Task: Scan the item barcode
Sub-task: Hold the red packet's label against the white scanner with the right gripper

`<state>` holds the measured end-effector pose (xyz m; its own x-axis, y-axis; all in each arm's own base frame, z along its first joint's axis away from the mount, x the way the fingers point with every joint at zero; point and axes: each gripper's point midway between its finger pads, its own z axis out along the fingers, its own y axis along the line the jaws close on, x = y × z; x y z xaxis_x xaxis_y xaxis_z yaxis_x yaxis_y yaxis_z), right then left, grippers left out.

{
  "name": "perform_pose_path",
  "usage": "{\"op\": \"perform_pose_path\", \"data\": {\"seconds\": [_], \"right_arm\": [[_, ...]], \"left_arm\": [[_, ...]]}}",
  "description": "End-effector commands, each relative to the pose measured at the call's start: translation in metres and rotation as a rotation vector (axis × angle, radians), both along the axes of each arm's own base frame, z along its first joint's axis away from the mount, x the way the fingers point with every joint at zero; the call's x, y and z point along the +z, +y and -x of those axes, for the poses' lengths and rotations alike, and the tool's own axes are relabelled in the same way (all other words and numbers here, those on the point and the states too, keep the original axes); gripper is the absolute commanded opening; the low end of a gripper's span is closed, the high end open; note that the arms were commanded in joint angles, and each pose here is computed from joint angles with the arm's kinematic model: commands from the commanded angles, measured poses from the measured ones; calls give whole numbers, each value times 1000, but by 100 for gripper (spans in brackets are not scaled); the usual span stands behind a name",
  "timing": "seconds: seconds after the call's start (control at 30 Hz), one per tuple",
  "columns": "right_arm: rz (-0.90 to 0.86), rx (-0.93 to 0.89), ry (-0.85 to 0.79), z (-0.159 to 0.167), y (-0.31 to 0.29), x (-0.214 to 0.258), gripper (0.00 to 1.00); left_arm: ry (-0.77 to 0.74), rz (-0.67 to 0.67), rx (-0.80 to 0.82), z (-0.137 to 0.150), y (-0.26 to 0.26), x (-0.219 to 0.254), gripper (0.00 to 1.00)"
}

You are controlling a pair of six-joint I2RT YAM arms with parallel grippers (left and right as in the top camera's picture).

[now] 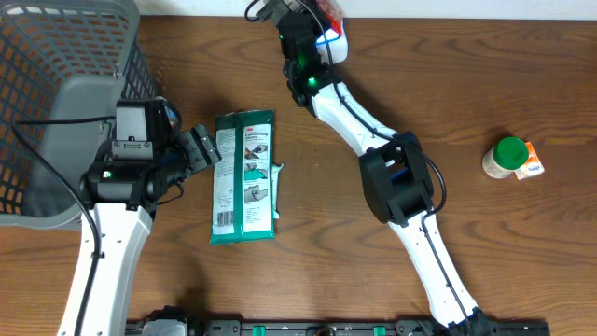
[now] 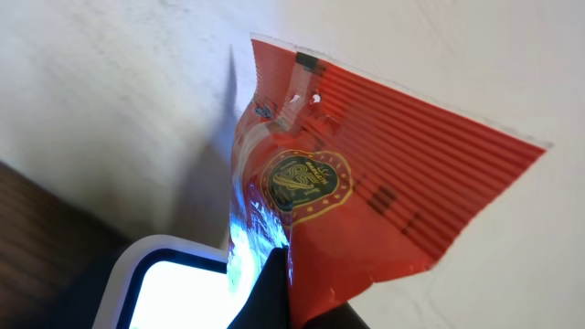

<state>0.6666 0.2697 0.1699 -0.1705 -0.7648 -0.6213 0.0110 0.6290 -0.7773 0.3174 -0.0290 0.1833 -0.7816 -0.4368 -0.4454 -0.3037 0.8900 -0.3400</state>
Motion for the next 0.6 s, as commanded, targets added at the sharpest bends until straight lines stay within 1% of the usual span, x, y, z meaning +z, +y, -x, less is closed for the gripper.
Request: {"op": "perform_pose_path", "data": {"seconds": [0.0, 0.37, 0.57], "right_arm": [[-130, -59, -36, -2, -12, 10, 1], [-267, -83, -44, -1, -13, 6, 1], [-350, -186, -108, 1, -32, 14, 1]], "left_arm": [[-2, -10, -1, -1, 2, 1, 87], [-2, -10, -1, -1, 2, 1, 87], [-2, -10, -1, -1, 2, 1, 87]]}}
